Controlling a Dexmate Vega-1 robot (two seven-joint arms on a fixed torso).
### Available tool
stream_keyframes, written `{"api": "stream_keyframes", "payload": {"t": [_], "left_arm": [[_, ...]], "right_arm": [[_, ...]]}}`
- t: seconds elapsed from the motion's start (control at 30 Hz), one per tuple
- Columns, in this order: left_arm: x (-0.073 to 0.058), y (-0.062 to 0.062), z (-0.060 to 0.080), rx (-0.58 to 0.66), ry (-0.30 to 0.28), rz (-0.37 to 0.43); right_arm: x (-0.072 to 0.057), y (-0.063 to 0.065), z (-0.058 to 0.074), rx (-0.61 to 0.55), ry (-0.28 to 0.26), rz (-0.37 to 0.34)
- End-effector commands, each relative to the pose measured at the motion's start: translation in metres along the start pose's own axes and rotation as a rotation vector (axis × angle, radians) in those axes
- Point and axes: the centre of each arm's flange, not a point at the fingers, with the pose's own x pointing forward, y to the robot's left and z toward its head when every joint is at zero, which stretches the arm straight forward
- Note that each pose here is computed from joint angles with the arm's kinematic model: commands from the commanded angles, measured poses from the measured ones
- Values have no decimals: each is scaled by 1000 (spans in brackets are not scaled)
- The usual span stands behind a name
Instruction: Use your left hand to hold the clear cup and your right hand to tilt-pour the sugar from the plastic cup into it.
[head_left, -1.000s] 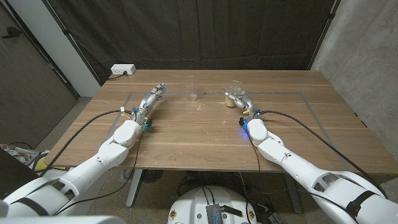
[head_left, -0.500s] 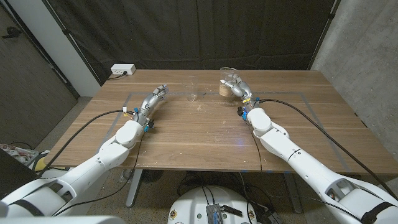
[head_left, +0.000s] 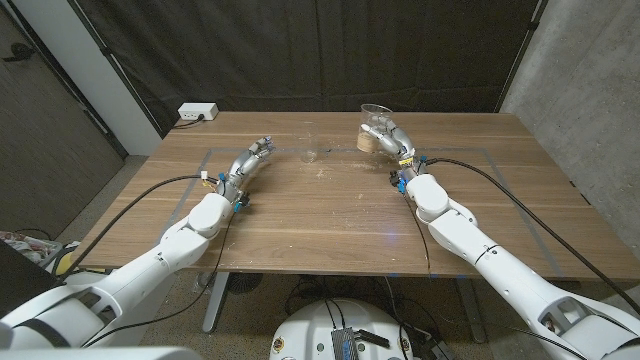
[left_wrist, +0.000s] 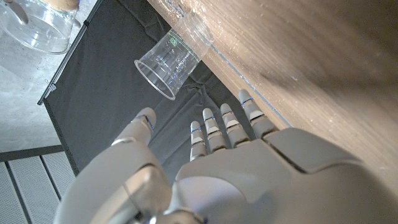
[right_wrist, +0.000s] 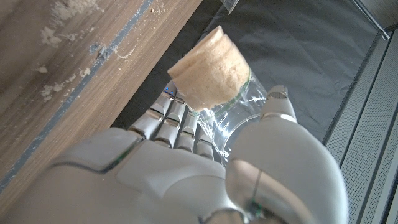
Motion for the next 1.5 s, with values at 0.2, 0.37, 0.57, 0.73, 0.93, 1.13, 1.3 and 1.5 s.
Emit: {"api": "stream_keyframes", "payload": {"t": [0.2,0.37,0.57,0.73,0.93,1.13,1.3,1.5], "left_arm": [[-16,1,14,271,12,106],[-16,0,17,373,37,121],[-13,-3,22,527,66,137],[-12,-3,22,538,92,141],[-11,-3,17,518,96,146],[-11,-5,14,515,98,149],[-6,-5,12,511,89,123],[5,-9,10,531,64,107]], "right_arm": [[-7,-6,-9,10,4,-5],[-8,-4,-9,7,6,-2],[-10,-3,-12,10,15,-7],[-12,-3,-12,8,17,-8],[-14,-3,-12,9,17,-8],[-16,-3,-12,11,16,-13],[-19,-3,-13,10,13,-13],[-23,-3,-13,12,14,-19]]}}
